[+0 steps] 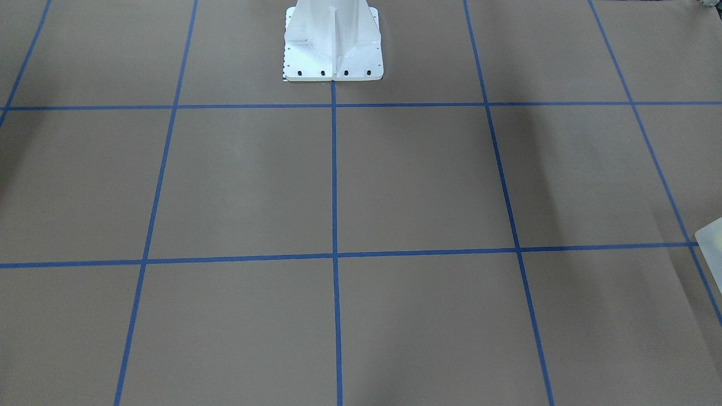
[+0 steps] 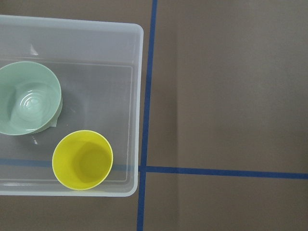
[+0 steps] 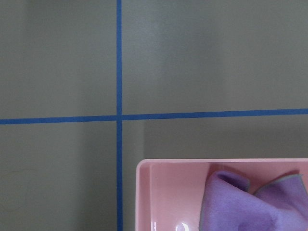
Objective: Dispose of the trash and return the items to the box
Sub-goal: 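Lower the cloth into the pink tray and open the right gripper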
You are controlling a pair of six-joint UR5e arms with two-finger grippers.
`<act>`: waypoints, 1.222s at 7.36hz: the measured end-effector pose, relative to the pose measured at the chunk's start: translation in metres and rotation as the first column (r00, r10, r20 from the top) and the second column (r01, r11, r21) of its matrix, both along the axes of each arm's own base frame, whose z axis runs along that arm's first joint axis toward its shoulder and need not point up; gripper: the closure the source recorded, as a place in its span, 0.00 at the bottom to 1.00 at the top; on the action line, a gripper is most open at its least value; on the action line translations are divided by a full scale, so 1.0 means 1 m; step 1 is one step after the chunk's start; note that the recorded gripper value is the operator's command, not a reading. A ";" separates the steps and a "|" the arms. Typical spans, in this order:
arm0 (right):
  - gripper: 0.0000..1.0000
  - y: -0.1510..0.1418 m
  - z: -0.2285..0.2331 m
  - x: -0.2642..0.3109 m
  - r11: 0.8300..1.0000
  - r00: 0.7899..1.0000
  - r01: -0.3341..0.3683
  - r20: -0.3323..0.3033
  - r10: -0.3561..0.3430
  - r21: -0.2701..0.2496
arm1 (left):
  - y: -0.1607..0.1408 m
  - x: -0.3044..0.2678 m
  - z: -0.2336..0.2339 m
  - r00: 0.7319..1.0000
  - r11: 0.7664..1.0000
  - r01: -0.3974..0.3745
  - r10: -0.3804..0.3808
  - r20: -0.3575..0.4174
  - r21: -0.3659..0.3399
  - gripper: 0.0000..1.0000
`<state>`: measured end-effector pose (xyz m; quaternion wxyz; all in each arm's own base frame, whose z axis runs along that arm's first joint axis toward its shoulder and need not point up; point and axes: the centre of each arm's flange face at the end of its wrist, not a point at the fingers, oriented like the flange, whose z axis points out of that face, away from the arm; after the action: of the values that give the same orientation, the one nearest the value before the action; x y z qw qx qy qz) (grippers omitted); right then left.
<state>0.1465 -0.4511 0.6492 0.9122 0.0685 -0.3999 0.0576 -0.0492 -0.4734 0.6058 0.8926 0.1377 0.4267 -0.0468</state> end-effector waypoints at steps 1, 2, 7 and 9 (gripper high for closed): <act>0.00 -0.005 -0.009 -0.013 1.000 1.000 -0.001 0.023 0.001 -0.011 | 0.016 -0.001 -0.002 1.000 1.000 -0.005 0.005 0.002 -0.011 0.01; 0.00 -0.009 -0.014 -0.025 1.000 0.999 0.011 0.034 -0.010 -0.017 | 0.026 -0.005 -0.006 1.000 1.000 -0.018 0.018 0.022 -0.015 0.01; 0.00 -0.003 -0.003 -0.043 0.998 0.999 0.042 0.015 -0.042 -0.053 | 0.032 -0.032 -0.010 0.971 0.993 -0.099 0.109 0.211 -0.057 0.01; 0.00 0.001 0.000 -0.043 0.997 0.999 0.042 0.006 -0.042 -0.060 | 0.033 -0.032 -0.009 0.971 0.993 -0.101 0.112 0.210 -0.061 0.01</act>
<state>0.1034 -0.4505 0.6496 0.9138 0.0326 -0.4016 0.0505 -0.0813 -0.4403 0.5967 0.9376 0.0967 0.3341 0.0055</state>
